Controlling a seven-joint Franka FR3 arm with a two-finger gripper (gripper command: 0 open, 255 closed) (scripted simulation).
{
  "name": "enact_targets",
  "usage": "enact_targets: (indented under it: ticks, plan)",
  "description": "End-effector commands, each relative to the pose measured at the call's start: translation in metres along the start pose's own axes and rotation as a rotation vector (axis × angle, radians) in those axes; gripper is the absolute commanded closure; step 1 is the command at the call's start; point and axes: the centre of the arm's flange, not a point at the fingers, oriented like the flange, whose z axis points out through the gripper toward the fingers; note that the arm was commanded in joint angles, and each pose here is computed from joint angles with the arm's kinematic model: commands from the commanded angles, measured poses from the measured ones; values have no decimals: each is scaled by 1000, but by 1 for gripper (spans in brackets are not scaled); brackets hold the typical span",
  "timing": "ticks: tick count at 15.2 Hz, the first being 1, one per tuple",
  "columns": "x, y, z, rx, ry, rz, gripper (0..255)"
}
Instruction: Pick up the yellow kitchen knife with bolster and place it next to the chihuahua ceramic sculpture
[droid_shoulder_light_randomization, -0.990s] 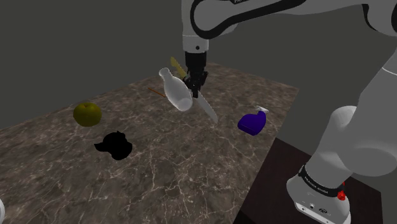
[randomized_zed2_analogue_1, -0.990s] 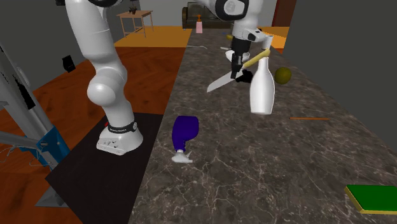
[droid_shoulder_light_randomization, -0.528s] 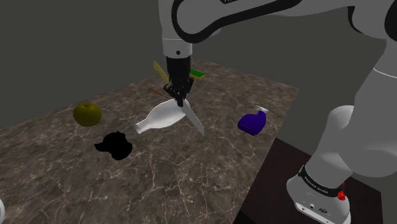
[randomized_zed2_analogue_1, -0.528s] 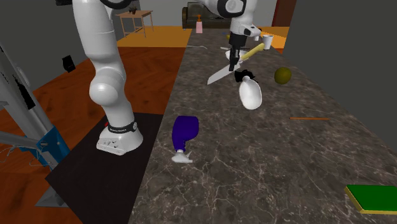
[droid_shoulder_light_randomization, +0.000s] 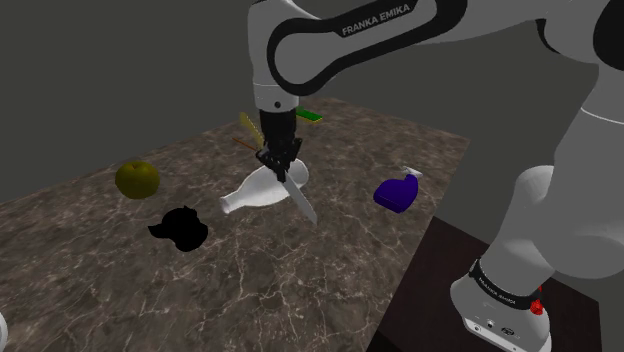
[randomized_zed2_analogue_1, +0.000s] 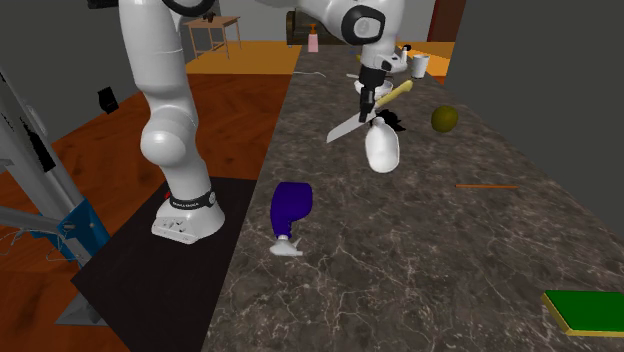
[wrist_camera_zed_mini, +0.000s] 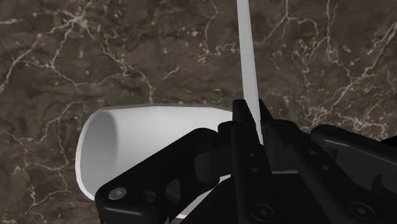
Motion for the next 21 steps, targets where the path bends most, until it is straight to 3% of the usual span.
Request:
enact_targets:
  ticks: [1,17,21]
  plan:
    - [0,0,11,0,0,0,255]
    - [9,2,95,0,0,0,255]
    - [9,2,99,0,0,0,255]
